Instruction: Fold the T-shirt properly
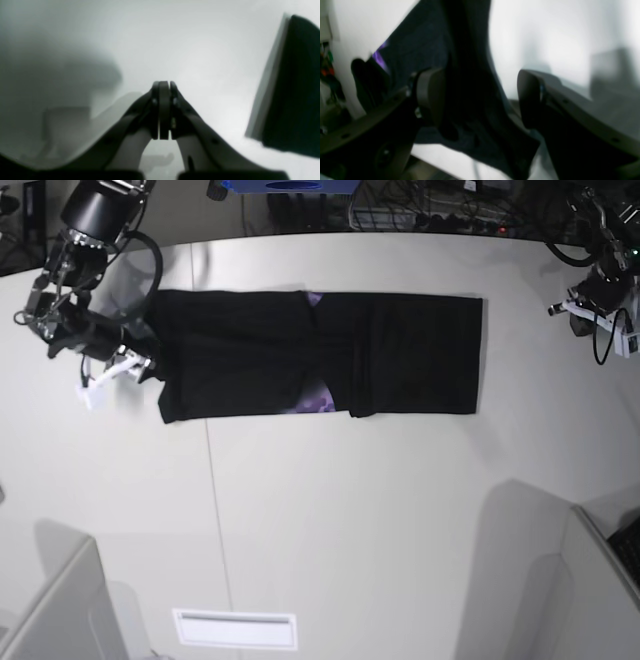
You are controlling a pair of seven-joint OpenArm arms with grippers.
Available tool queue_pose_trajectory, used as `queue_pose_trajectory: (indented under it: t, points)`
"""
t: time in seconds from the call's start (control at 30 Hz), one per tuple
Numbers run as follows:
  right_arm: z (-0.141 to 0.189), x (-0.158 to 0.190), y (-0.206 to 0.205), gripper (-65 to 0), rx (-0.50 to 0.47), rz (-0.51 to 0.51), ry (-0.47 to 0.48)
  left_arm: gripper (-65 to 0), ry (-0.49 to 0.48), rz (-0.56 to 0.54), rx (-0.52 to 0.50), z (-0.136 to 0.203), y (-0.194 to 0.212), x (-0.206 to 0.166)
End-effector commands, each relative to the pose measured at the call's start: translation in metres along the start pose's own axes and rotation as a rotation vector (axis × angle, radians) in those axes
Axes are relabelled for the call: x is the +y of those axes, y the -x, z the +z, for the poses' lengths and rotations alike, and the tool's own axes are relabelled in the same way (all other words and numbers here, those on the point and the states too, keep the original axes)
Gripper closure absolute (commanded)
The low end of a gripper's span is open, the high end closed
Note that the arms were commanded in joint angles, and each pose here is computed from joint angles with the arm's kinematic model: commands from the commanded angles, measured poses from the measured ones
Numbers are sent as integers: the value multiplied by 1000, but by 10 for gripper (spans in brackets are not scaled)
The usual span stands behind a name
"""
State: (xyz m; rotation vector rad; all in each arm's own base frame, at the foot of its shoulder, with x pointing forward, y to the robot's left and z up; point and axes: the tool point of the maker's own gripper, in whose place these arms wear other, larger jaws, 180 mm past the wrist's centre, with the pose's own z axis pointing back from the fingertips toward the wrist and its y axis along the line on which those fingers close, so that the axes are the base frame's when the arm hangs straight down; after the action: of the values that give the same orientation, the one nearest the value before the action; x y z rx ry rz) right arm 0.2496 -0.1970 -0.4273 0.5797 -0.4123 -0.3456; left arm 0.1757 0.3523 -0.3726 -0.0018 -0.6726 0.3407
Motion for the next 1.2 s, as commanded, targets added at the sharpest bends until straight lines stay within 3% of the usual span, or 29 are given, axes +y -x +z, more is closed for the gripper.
queue_pose_trajectory:
  t: [0.0, 0.27, 0.4, 0.7, 0.77, 0.97, 1.17]
  points:
    - [3, -3, -2, -425, 9, 35, 11, 0, 1, -40, -38, 1, -13, -2]
    - [4, -2, 12, -425, 66, 64, 1, 0, 70, -56, 45, -24, 14, -25]
    - [4, 14, 14, -425, 55, 34, -97, 0, 118, -86, 73, -31, 21, -46]
    - [-13, 21, 30, -414, 126, 31, -124, 0, 223, -111, 112, -55, 43, -87]
    - [-18, 18, 28, -350, 122, 7, -130, 0, 229, -105, 121, -60, 45, -89]
    - [-18, 8, 18, 0, 87, -9, -110, 0, 227, -87, 131, -66, 45, -88]
    - [-14, 15, 7, 0, 74, 4, -107, 0, 330, -181, 203, -72, 68, -132]
